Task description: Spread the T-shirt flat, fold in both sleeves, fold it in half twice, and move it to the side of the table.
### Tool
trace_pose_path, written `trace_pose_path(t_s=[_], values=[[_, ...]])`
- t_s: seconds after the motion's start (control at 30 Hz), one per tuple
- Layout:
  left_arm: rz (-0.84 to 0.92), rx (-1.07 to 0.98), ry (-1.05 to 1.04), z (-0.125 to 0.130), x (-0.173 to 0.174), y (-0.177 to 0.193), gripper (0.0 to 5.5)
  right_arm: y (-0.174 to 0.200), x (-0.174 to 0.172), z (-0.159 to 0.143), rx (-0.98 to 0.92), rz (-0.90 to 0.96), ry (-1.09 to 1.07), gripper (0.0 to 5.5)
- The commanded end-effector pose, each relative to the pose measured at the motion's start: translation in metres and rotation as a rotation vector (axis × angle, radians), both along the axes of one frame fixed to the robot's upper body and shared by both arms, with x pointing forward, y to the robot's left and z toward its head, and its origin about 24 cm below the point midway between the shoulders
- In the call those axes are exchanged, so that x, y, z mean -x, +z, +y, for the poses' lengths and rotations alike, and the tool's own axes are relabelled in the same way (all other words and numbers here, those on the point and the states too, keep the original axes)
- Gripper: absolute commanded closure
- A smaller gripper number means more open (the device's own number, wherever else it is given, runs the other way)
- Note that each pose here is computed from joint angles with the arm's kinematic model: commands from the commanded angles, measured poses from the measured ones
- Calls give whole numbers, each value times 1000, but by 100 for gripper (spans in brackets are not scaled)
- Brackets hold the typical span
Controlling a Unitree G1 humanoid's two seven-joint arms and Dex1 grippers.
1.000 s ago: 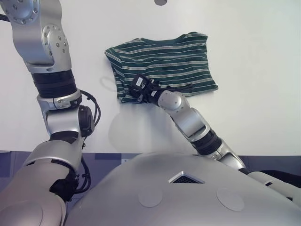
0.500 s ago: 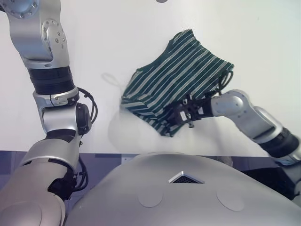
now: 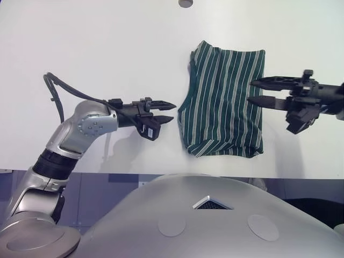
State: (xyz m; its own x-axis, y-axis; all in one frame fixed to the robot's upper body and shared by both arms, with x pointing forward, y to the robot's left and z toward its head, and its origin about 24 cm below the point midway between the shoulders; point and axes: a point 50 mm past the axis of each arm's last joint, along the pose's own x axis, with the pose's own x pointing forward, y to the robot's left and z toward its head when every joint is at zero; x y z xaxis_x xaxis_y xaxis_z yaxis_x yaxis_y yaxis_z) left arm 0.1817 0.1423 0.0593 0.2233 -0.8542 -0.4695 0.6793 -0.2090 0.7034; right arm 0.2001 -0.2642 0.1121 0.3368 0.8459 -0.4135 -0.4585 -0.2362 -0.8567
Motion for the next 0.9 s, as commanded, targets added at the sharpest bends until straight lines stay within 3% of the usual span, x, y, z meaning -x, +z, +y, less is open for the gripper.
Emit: trace_pose_path(t_s=[0.03,0.13,0.27,0.43,0.67,0.9], values=[[-1,31,23,-13,22,-22,285,-21,18,-60,211,122,-92,222],[13,28,1,-24,44,-34,221,-24,20,-67,292,175,-33,150],[23,-46,-22,-12,53,-37,148,-39,28,-59,324,250,56,61],[61,-60,-37,-26,56,-57,148,-80,67,-35,255,392,193,61],[69,-42,-8,-36,53,-69,163,-82,72,-5,174,343,286,59],[126,-75,-19,-36,59,-74,309,-68,67,6,203,358,249,214]])
